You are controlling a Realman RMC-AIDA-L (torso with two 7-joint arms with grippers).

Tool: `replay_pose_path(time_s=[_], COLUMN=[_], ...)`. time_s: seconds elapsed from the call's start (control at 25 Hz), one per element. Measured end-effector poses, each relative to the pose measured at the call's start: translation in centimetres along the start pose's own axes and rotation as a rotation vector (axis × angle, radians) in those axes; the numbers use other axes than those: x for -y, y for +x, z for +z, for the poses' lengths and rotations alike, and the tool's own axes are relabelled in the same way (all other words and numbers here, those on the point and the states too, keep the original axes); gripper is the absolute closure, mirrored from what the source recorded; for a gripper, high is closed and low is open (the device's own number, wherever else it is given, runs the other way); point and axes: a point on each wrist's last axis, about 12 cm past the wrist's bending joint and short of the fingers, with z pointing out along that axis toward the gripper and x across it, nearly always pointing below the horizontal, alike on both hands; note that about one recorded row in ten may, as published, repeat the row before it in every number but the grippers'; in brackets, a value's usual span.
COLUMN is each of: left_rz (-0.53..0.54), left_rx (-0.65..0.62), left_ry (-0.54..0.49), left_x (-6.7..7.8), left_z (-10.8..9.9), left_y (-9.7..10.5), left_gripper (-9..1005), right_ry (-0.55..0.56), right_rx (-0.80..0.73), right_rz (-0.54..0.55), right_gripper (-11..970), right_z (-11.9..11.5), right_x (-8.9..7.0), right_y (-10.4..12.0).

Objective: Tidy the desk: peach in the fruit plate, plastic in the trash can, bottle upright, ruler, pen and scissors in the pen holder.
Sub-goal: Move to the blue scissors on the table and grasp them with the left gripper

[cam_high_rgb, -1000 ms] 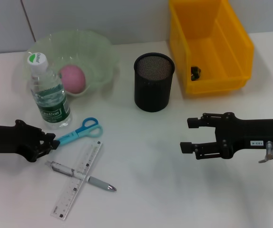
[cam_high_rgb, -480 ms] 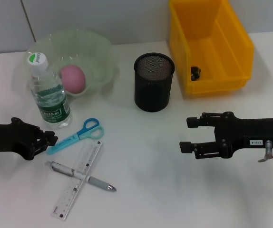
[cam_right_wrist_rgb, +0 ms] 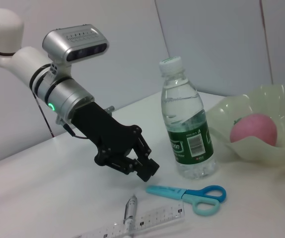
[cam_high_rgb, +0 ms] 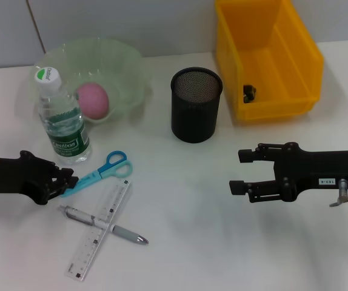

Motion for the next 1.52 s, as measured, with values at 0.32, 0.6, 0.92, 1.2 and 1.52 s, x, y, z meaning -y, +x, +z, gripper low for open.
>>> replay_pose_path(time_s=[0.32, 0.6, 0.92, 1.2, 1.52], left_rz=[0.023, 0.07, 0.128, 0.217, 0.247], left_rx=[-0.123, -0.187, -0.344, -0.489, -0.549], left_ry=[-0.03, -0.031, -0.046, -0.065, -0.071], left_x=[-0.2, 0.4, 1.6, 2.6, 3.1], left_z=[1.1, 0.3, -0.4, 1.5, 2.8], left_y=[-1.9, -4.5, -7.0, -10.0, -11.5], left_gripper=[689, 588, 550, 554, 549], right_ry=[-0.002, 0.004, 0.007, 0.005, 0.008], right_rx=[0.0, -0.001, -0.002, -0.002, -0.005], right_rz=[0.002, -0.001, -0.003, -0.009, -0.02], right_gripper=[144, 144, 144, 144, 144], right_z=[0.1, 0.1, 0.1, 0.2, 0.2], right_x=[-0.1, 0.0, 0.0, 0.0, 0.2], right_y=[0.1, 0.1, 0.2, 0.0, -0.1])
